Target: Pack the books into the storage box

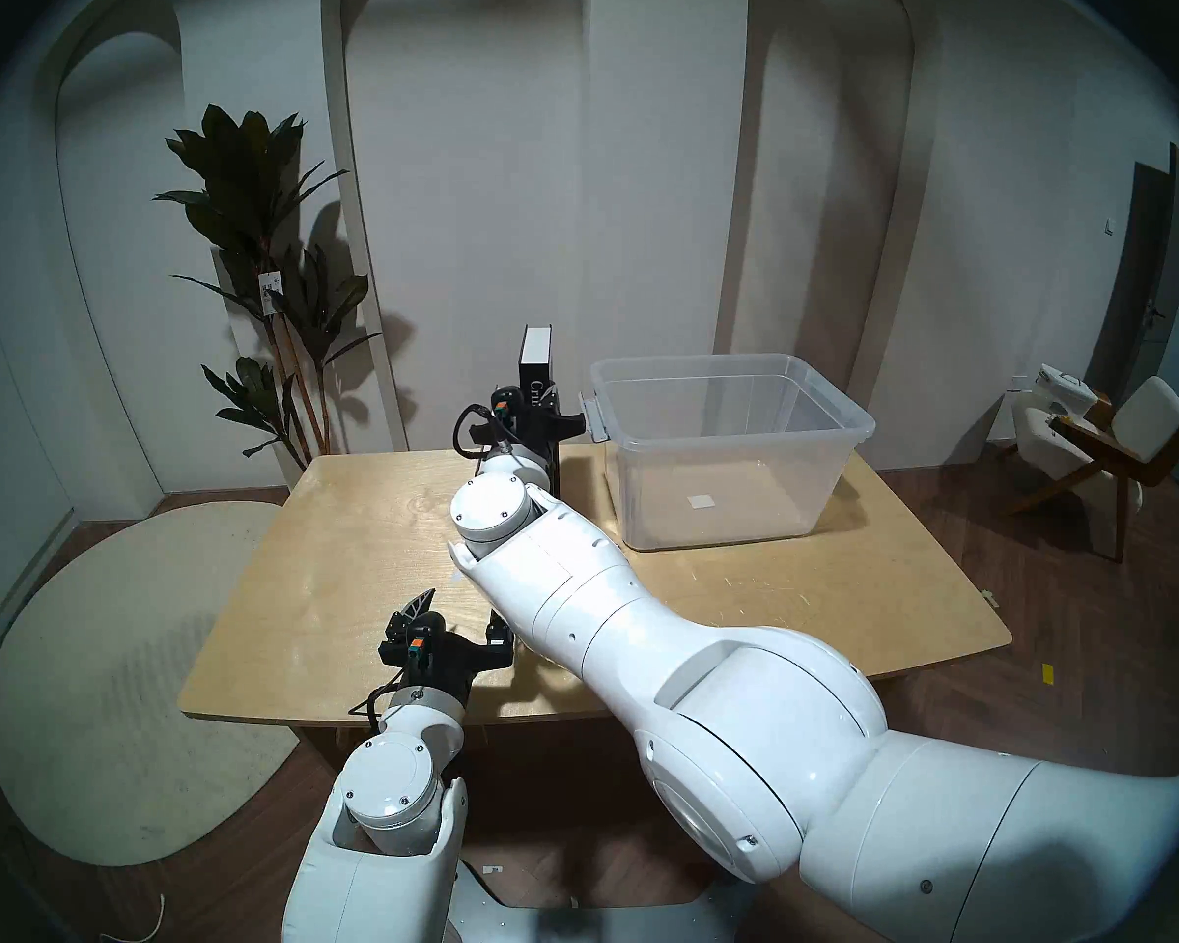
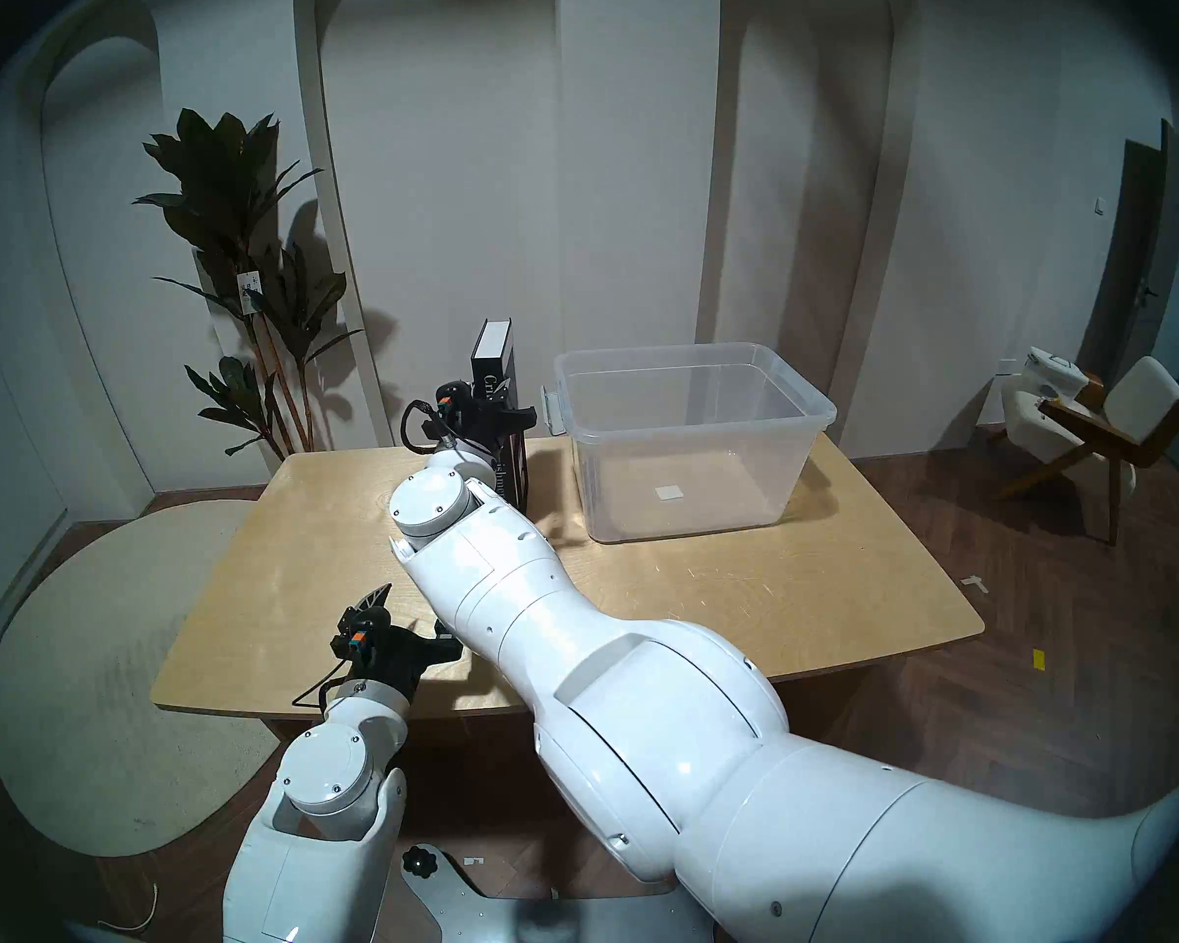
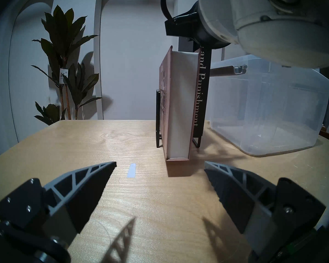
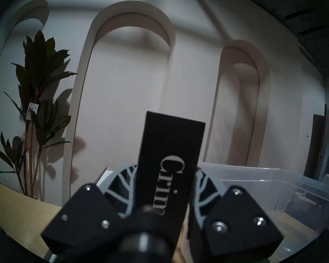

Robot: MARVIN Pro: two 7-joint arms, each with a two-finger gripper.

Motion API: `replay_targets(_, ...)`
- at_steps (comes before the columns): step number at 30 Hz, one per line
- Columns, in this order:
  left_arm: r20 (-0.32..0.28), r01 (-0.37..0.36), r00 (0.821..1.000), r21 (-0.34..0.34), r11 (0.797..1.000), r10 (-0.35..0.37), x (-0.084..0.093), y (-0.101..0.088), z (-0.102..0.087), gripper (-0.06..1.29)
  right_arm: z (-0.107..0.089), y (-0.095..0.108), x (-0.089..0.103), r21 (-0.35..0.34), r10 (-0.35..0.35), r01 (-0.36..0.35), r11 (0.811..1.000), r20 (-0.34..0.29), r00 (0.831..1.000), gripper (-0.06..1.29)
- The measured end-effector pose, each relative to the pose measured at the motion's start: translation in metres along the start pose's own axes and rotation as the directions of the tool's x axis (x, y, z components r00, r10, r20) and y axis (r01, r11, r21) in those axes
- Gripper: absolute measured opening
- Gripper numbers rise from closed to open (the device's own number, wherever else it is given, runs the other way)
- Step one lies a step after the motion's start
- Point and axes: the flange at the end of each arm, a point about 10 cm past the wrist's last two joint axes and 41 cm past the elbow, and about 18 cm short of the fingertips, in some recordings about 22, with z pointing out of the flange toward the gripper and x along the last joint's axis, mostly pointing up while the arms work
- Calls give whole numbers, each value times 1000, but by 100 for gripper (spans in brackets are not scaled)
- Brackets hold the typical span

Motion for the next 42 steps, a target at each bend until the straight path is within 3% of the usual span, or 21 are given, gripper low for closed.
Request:
replay_targets(6,0,0,1000,0,1000,0,0,0,0,125,1,-1,18,-1,71,-71,997,-83,994,39)
replay_targets(10,0,0,1000,0,1000,0,0,0,0,125,1,-2,37,3,131,-132,991,-151,980,38)
replay_targets(15,0,0,1000,0,1000,0,0,0,0,125,-1,-2,61,9,203,-206,978,-234,951,38)
replay_targets(21,0,0,1000,0,1000,0,0,0,0,125,-4,1,86,8,281,-294,956,-318,905,38)
replay_targets(24,0,0,1000,0,1000,0,0,0,0,125,-4,6,103,2,322,-346,938,-370,872,37)
replay_targets(29,0,0,1000,0,1000,0,0,0,0,125,-5,17,120,-15,348,-390,920,-421,838,37)
replay_targets(35,0,0,1000,0,1000,0,0,0,0,125,-5,33,126,-49,366,-432,901,-451,814,37)
replay_targets(42,0,0,1000,0,1000,0,0,0,0,125,-1,61,135,-106,387,-495,862,-492,780,37)
